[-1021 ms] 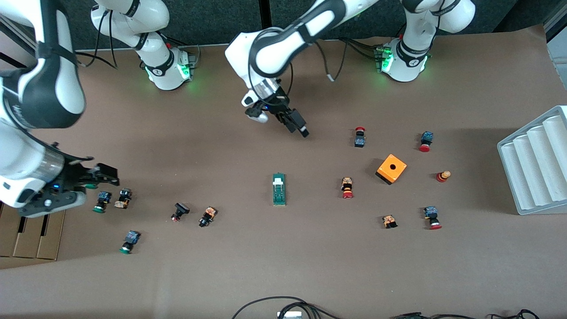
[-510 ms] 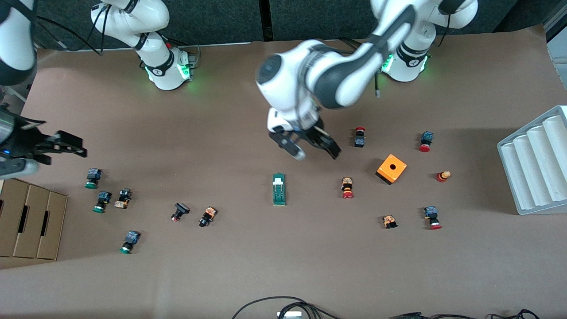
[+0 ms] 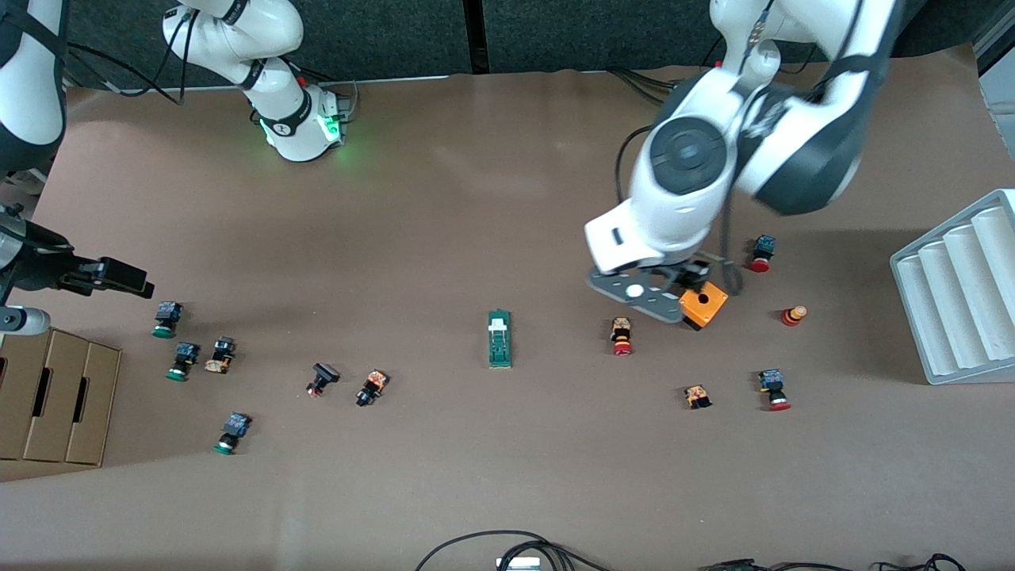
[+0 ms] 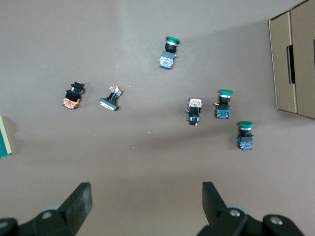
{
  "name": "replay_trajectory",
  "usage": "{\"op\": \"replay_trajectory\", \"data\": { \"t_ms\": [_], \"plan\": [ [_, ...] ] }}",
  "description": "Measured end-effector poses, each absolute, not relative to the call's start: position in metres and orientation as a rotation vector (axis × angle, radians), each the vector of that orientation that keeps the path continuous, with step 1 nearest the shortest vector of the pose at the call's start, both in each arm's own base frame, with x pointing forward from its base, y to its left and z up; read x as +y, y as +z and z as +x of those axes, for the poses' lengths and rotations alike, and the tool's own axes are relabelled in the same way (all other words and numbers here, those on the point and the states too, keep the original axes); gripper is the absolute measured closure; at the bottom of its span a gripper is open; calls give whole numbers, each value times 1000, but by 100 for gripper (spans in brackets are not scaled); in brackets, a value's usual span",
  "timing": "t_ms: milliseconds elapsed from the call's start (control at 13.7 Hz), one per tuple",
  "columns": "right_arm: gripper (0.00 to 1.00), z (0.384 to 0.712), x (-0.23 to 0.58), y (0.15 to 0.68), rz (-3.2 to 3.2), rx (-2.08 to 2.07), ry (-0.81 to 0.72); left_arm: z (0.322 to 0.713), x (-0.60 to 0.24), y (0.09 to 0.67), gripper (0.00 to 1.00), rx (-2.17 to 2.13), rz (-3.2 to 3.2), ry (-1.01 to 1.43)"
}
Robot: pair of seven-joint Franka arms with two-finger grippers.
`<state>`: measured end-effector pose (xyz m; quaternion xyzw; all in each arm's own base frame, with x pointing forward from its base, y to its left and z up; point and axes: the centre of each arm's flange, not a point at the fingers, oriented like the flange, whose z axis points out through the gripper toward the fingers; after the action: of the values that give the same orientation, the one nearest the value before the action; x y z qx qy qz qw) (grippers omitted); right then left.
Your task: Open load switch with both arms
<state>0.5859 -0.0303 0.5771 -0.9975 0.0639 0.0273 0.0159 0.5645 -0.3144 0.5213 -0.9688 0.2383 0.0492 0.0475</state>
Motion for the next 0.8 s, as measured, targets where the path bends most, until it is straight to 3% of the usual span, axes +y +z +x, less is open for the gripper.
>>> {"op": "replay_trajectory", "data": {
  "t_ms": [364, 802],
  "plan": [
    [0, 584, -23, 583, -3113, 134, 69, 583, -248, 574, 0, 549, -2997, 89],
    [0, 552, -53, 608, -3101, 174, -38, 589, -188, 601, 0, 385, -3009, 94]
  ]
}}
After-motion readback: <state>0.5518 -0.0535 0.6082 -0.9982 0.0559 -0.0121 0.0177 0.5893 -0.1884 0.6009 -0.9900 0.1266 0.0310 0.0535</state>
